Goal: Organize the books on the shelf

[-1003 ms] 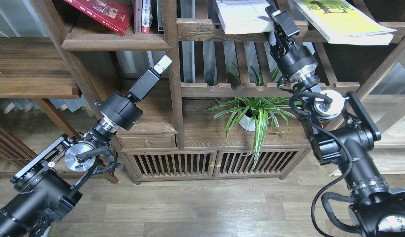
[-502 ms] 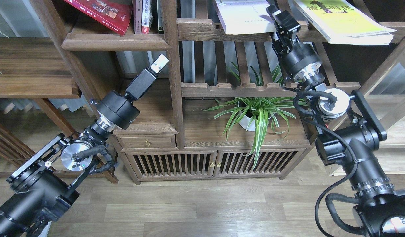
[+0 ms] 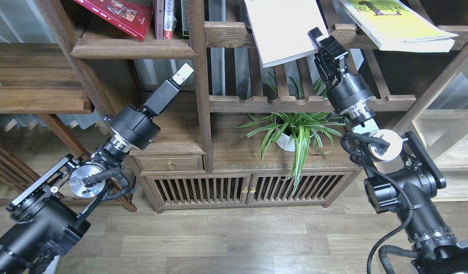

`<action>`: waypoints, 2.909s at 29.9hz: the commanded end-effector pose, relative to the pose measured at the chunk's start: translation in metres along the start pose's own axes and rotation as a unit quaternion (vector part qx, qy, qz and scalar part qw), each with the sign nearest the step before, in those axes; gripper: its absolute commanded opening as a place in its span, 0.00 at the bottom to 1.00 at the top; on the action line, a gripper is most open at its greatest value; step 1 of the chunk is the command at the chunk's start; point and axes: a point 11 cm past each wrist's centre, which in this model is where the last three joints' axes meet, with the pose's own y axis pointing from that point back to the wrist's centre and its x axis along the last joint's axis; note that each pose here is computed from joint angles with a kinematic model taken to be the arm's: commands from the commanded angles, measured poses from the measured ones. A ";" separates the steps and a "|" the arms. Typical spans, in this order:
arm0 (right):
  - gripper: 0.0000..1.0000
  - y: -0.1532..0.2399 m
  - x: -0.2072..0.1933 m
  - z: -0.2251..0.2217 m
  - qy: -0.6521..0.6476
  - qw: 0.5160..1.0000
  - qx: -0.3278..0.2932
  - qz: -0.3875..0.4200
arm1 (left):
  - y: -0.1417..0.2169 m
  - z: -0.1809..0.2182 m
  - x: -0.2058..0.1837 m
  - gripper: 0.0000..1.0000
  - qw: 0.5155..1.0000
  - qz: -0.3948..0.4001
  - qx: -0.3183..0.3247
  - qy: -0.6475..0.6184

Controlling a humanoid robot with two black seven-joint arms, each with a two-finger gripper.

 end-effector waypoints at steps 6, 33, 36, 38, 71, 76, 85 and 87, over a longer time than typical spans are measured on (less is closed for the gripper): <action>0.03 0.001 -0.009 0.004 -0.026 0.999 0.014 -0.043 | 0.000 -0.001 0.000 0.99 1.000 0.000 0.002 0.000; 0.04 0.023 -0.019 0.056 -0.128 0.988 0.032 -0.078 | -0.006 -0.003 0.001 0.99 0.999 0.001 -0.020 0.045; 0.04 0.024 -0.018 0.056 -0.130 0.988 0.033 -0.076 | -0.011 0.000 -0.003 0.99 0.999 -0.006 -0.023 0.049; 0.04 0.025 -0.018 0.056 -0.130 0.988 0.033 -0.075 | -0.015 0.002 -0.006 0.99 0.999 -0.012 -0.022 0.045; 0.04 0.018 -0.034 0.089 -0.136 0.986 -0.022 -0.093 | -0.055 0.016 -0.045 0.97 0.990 -0.080 0.067 0.091; 0.04 0.018 -0.034 0.090 -0.135 0.986 -0.024 -0.093 | -0.061 0.021 -0.052 0.97 0.989 -0.091 0.079 0.080; 0.05 0.018 -0.034 0.089 -0.135 0.986 -0.022 -0.093 | -0.046 0.034 -0.037 0.98 0.992 -0.067 0.088 0.060; 0.05 0.018 -0.033 0.089 -0.135 0.986 -0.022 -0.093 | -0.043 0.034 -0.034 0.98 0.992 -0.062 0.090 0.060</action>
